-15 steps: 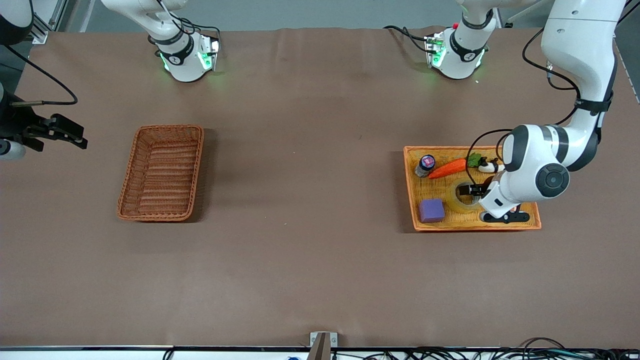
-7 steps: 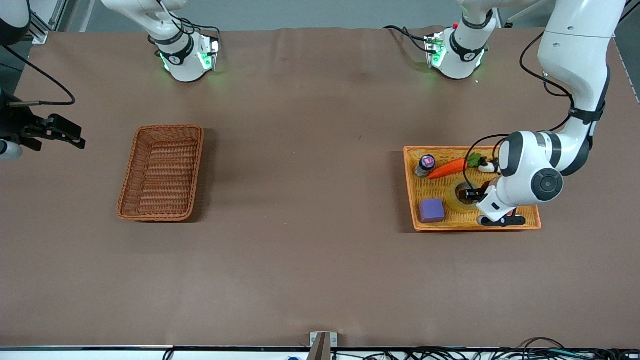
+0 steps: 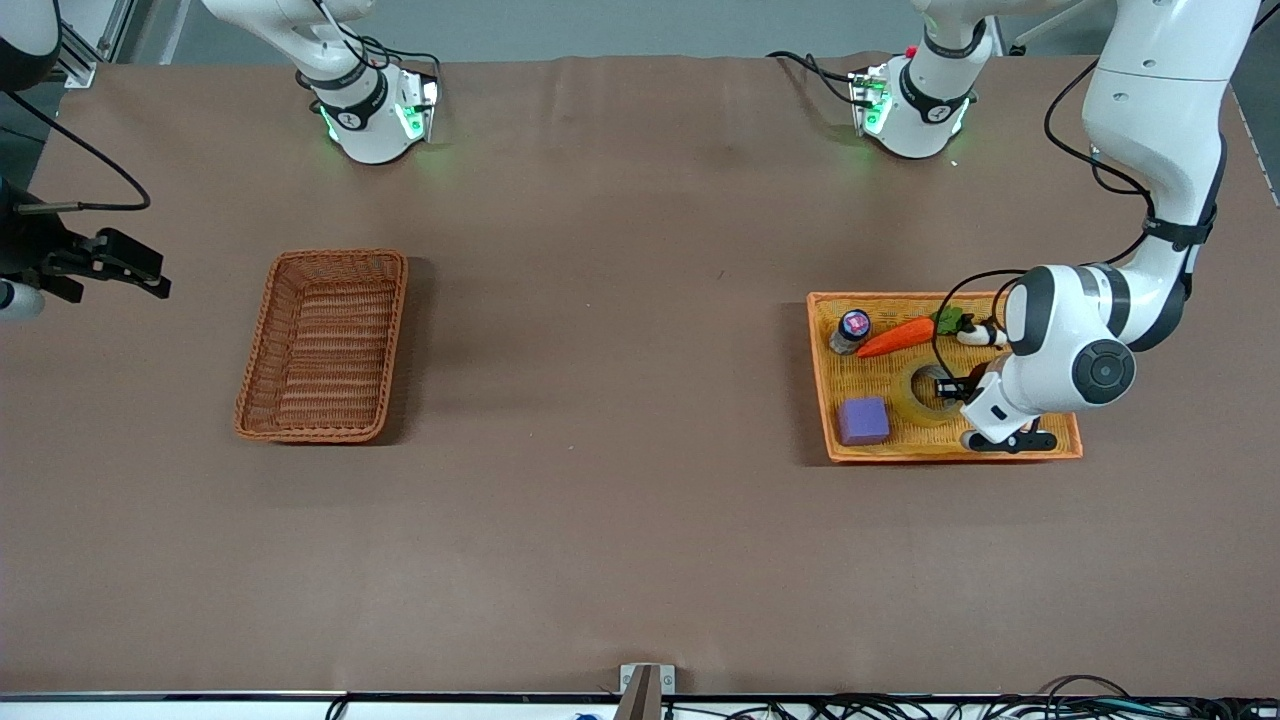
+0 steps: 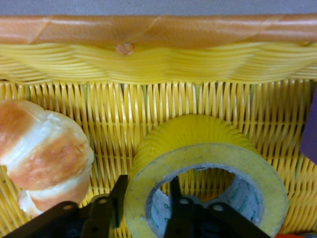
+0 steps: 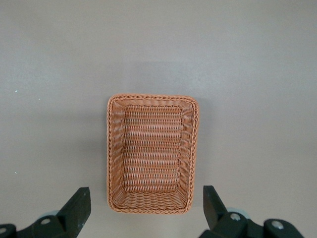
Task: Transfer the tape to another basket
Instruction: 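Close the left gripper on the tape roll's rim, then lift the tape roll and carry it toward the table middle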
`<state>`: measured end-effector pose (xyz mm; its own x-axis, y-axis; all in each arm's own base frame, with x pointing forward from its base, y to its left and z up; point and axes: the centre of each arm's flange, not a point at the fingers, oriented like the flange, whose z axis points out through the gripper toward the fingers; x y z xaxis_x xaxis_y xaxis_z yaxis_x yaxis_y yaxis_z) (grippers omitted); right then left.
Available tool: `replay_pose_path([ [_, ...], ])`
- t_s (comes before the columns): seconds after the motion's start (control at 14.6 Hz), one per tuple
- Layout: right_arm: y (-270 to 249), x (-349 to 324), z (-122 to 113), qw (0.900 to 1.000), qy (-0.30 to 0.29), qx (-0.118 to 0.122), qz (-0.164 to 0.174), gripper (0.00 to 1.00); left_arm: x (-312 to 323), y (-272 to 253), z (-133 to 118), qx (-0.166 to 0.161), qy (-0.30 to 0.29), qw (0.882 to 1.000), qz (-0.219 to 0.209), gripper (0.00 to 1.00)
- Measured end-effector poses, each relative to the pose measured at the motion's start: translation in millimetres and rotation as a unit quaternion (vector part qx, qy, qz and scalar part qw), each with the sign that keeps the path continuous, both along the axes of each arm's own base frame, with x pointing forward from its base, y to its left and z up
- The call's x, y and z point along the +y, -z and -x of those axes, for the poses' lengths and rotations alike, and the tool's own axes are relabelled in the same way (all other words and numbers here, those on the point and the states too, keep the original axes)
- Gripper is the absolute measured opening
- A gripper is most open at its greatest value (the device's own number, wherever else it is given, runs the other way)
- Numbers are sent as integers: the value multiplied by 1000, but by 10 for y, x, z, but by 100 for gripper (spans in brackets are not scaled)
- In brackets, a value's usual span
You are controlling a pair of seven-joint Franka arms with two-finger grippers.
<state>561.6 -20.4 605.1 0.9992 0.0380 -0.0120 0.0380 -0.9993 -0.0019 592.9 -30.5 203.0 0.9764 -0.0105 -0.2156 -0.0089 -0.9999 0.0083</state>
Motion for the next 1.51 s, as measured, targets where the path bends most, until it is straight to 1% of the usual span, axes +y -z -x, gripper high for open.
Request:
replay_pose_path([
  [0.07,0,-2,0,1000,0,0,0,100,-3,-29,-4,-1,0,1000,0,21],
  [0.27,1,-2,0,1000,0,0,0,100,-2,-278,-12,-1,1,1000,-3,21],
  [0.55,2,-4,0,1000,0,0,0,100,-46,-923,-26,-19,2,1000,-8,21],
  [0.69,2,-6,0,1000,1,0,0,100,-243,-1267,-41,-28,-5,1000,-9,21],
  [0.82,2,-8,0,1000,1,0,0,100,-694,-1523,-68,-43,-13,999,-4,21],
  [1.03,3,-8,0,1000,1,0,0,100,-1691,-1601,31,-49,-38,998,5,21],
  [1.17,8,-8,-1,1000,1,1,0,100,-2464,-1461,139,-42,-60,997,6,21],
  [1.3,19,-9,-2,1000,1,2,0,100,-3204,-1191,256,-33,-88,996,0,21],
  [1.51,35,-9,-3,1000,1,3,0,100,-3977,-787,327,-29,-124,992,-4,21],
])
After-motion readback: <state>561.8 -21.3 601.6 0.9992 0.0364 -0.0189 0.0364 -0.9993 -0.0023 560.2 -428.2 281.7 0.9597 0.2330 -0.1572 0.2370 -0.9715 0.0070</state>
